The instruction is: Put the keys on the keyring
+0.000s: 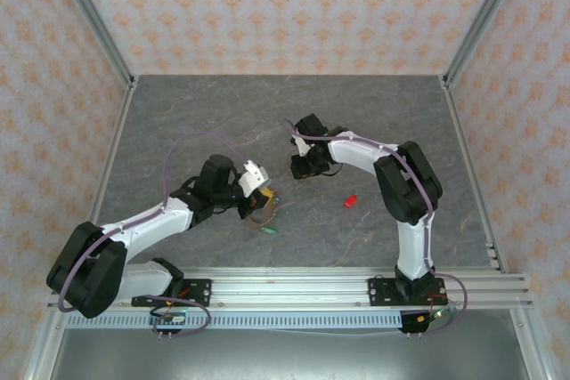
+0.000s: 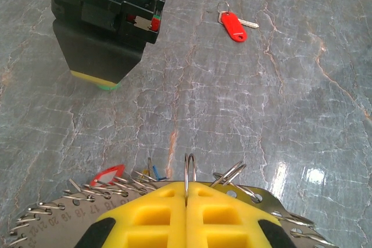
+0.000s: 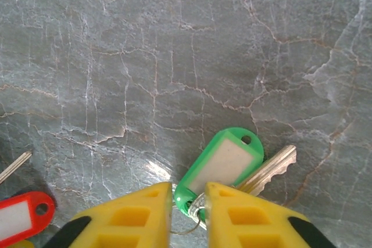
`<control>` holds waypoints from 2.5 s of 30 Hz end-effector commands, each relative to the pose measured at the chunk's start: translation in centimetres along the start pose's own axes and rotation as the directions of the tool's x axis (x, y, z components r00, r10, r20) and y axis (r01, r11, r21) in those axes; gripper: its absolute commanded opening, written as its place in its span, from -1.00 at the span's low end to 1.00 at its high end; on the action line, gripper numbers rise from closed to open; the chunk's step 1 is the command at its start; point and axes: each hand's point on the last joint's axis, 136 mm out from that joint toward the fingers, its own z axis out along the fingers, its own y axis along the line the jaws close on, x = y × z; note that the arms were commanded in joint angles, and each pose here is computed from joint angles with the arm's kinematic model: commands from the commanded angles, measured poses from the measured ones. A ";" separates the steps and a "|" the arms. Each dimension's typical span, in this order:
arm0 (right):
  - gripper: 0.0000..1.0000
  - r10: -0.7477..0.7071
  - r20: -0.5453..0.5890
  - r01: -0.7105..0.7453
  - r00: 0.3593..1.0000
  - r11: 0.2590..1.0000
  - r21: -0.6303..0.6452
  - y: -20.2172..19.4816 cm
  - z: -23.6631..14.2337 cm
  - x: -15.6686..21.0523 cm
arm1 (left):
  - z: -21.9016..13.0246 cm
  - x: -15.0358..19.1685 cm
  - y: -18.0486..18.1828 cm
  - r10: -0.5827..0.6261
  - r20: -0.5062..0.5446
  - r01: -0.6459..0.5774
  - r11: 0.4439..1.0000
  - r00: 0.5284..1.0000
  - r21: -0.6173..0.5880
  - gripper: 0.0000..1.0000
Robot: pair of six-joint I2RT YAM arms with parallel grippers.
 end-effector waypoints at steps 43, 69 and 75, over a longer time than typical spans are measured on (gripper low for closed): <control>-0.30 0.514 0.106 -0.520 0.851 0.854 0.032 -0.6 -2.6 0.7 | -0.2 -1.7 0.0 0.032 0.024 -0.033 0.999 0.999 0.025 -1.00; -0.48 0.597 0.036 -0.598 0.801 0.801 0.026 -0.3 0.2 1.9 | -0.1 -1.7 0.0 0.030 0.016 -0.031 0.999 0.999 0.032 -1.00; -0.52 0.597 0.029 -0.597 0.802 0.802 0.022 0.1 0.4 1.9 | -0.1 -1.6 0.0 0.029 0.014 -0.029 0.999 0.999 0.036 -1.00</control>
